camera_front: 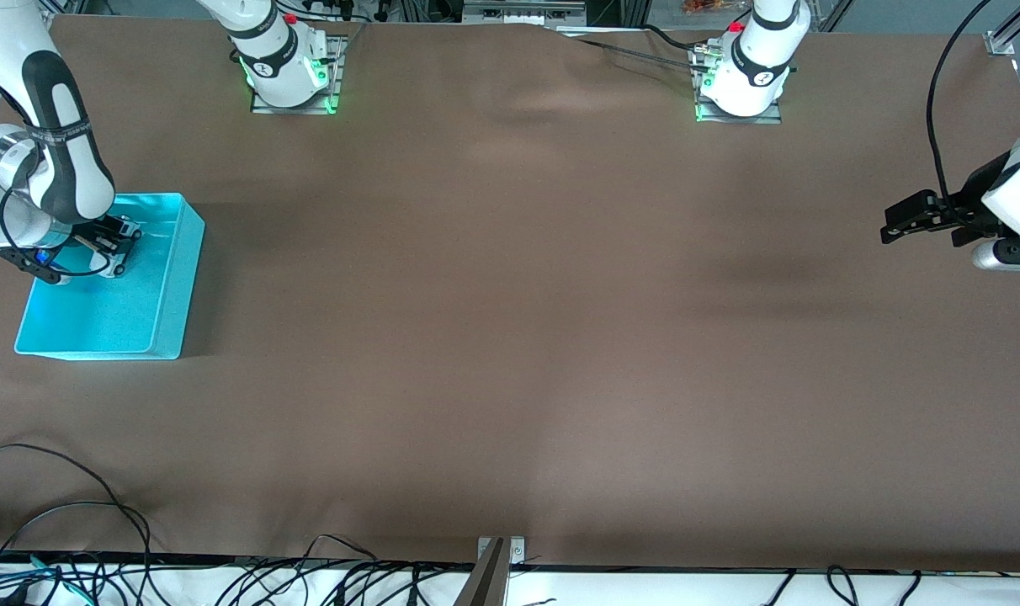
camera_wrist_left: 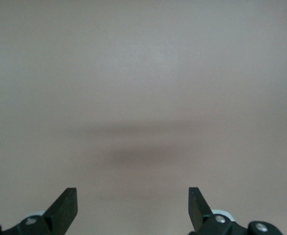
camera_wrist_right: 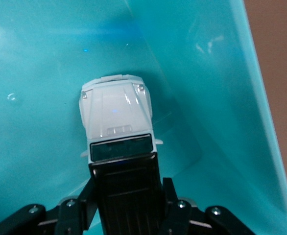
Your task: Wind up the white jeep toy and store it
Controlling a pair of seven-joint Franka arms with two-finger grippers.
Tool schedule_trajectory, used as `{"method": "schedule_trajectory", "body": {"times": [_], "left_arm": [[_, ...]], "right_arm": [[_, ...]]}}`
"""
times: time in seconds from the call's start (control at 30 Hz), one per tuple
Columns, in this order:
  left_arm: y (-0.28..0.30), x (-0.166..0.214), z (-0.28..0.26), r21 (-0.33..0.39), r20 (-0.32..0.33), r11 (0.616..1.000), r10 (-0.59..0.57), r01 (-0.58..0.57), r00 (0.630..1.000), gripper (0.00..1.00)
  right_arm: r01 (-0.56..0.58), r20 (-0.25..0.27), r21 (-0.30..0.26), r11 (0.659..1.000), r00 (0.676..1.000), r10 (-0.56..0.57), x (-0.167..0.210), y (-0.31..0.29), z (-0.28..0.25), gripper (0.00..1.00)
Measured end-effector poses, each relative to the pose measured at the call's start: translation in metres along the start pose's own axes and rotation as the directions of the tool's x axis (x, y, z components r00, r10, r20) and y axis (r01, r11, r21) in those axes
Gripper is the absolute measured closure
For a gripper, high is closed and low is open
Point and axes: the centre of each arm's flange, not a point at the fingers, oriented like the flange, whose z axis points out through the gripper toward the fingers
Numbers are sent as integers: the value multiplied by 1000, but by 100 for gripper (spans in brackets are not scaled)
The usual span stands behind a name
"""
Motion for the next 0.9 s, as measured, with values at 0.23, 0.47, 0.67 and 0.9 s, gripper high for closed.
{"method": "schedule_trajectory", "body": {"times": [0.23, 0.47, 0.67, 0.9], "left_arm": [[0, 0, 0, 0, 0, 1000, 0, 0, 1000, 0], [0, 0, 0, 0, 0, 1000, 0, 0, 1000, 0], [0, 0, 0, 0, 0, 1000, 0, 0, 1000, 0], [0, 0, 0, 0, 0, 1000, 0, 0, 1000, 0]], "right_arm": [[6, 8, -7, 1000, 1000, -6, 0, 2, 11, 44], [7, 5, -10, 1000, 1000, -7, -1, 2, 15, 39], [5, 7, -9, 1000, 1000, -5, -1, 3, 15, 8], [-6, 12, 5, 1000, 1000, 6, -2, 10, -2, 0]]}}
